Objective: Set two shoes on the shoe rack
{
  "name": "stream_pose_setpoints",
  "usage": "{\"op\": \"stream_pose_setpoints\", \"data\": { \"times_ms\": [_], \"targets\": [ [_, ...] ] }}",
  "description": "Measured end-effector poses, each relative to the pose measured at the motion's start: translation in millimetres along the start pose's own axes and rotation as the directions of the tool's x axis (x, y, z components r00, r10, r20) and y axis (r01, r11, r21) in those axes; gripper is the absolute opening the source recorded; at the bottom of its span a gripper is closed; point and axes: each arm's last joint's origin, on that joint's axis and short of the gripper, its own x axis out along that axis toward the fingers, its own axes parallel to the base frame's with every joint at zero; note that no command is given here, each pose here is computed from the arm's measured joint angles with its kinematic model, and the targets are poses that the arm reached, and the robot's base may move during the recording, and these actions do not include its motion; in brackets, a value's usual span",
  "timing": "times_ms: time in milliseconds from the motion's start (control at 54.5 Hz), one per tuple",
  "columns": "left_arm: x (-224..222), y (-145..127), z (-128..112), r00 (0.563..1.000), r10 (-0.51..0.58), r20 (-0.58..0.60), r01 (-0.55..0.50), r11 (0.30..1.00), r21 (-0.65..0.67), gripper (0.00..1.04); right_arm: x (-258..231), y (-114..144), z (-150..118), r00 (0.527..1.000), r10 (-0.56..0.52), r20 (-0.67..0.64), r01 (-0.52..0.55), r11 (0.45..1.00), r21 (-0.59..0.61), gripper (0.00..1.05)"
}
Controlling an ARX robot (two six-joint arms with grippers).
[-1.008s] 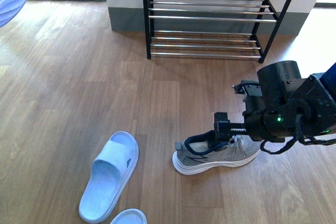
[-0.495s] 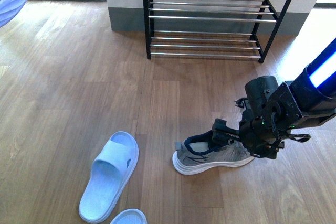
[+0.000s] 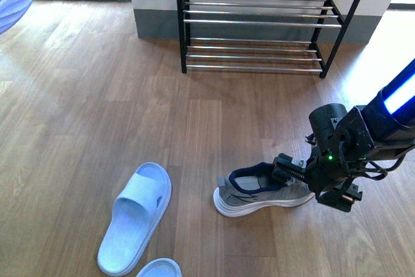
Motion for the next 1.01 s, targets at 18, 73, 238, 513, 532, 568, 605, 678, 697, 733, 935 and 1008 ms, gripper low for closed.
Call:
{"op": "stream_pose_setpoints", "data": {
  "times_ms": [18,73,238,513,532,568,605,678,697,733,935,1008],
  "targets": [
    [0,0,0,1.0,0.0,0.0,0.0,1.0,0.0,0.02,1,-2,0,1.0,0.004,-0.011,-0.004,1.0,0.026,0.95],
    [0,0,0,1.0,0.0,0.0,0.0,1.0,0.0,0.02,3,-4,1,1.0,0.011,-0.027,-0.009,0.997,0.077,0.95],
    [0,0,0,1.0,0.0,0.0,0.0,1.0,0.0,0.02,4,-5,3,0.997,0.03,-0.064,-0.018,0.983,0.183,0.67],
    [0,0,0,1.0,0.0,0.0,0.0,1.0,0.0,0.02,1,-5,-6,0.996,-0.007,-0.084,0.022,0.981,0.191,0.14],
    [0,0,0,1.0,0.0,0.0,0.0,1.0,0.0,0.02,1,-4,-6,0.997,-0.016,-0.074,0.029,0.984,0.176,0.1],
    [0,0,0,1.0,0.0,0.0,0.0,1.0,0.0,0.02,0,-2,-7,0.998,-0.043,-0.046,0.048,0.992,0.119,0.02],
    [0,0,0,1.0,0.0,0.0,0.0,1.0,0.0,0.02,0,-1,-8,0.998,-0.068,-0.016,0.069,0.995,0.069,0.01],
    [0,0,0,1.0,0.0,0.0,0.0,1.0,0.0,0.02,0,-2,-8,0.994,-0.095,0.045,0.097,0.995,-0.04,0.01],
    [0,0,0,1.0,0.0,0.0,0.0,1.0,0.0,0.02,-1,-3,-9,0.992,-0.107,0.066,0.112,0.991,-0.07,0.01],
    [0,0,0,1.0,0.0,0.0,0.0,1.0,0.0,0.02,-3,-4,-8,0.987,-0.123,0.103,0.136,0.982,-0.13,0.01],
    [0,0,0,1.0,0.0,0.0,0.0,1.0,0.0,0.02,-14,-16,-3,0.963,-0.147,0.225,0.218,0.918,-0.331,0.01],
    [0,0,0,1.0,0.0,0.0,0.0,1.0,0.0,0.02,-24,-22,0,0.95,-0.145,0.276,0.255,0.872,-0.419,0.01]
  ]
}}
